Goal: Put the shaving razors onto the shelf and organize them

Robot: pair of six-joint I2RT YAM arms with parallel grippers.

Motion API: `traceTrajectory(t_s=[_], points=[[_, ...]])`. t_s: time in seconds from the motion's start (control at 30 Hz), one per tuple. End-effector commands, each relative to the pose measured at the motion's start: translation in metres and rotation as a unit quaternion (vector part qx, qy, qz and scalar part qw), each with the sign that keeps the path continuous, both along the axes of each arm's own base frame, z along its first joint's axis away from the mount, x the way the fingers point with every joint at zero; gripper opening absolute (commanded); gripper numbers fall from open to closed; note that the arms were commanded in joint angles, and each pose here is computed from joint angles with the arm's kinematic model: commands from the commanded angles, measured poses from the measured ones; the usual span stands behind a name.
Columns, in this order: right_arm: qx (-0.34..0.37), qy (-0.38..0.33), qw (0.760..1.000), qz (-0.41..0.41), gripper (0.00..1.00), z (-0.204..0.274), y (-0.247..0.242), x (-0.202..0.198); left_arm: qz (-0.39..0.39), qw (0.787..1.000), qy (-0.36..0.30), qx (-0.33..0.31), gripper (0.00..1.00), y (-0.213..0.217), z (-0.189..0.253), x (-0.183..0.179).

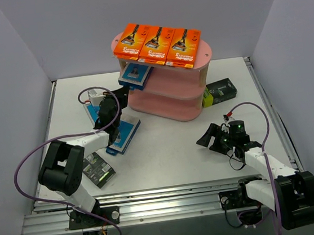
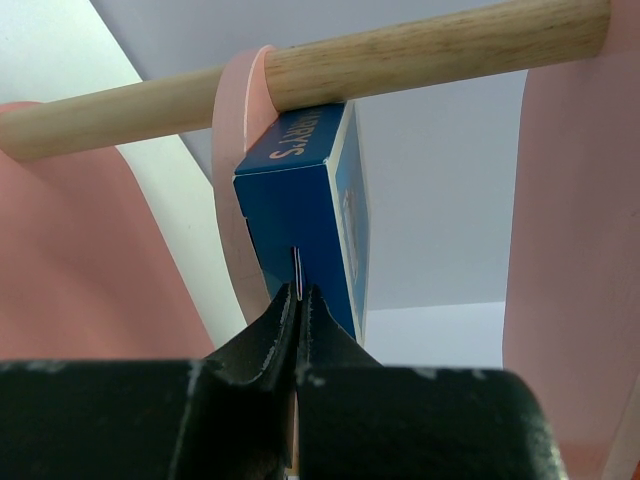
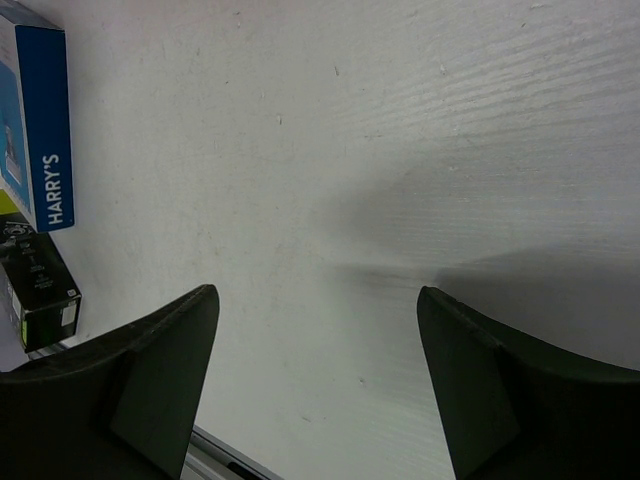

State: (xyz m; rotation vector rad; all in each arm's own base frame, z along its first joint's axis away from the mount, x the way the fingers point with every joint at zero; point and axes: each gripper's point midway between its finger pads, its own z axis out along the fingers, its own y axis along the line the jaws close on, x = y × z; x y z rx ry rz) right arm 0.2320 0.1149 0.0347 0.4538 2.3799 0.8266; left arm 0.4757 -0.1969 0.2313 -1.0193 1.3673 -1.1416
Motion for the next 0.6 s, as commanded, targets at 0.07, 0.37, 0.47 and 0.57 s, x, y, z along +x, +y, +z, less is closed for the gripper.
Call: traceTrajectory(t_s=[0.07,0.37,0.47,0.57], points=[[0.001,-0.025,1.0,0.008,0.76,0.0127,0.0013,0.0113,0.018,0.999,-0.025,-0.016,0.02,0.0061,0.0094,0.0024],[0.001,-0.025,1.0,0.007,0.76,0.012,0.001,0.0115,0.015,0.999,-0.029,-0.02,0.08,0.0042,0.0094,0.0024],[0.001,-0.025,1.0,0.008,0.76,0.0118,0.0014,0.0115,0.016,0.999,-0.03,-0.02,0.14,0.0047,0.0101,0.0021],[0.001,-0.025,1.0,0.007,0.76,0.0118,0.0013,0.0116,0.016,0.999,-0.032,-0.02,0.17,0.0052,0.0112,0.0017]])
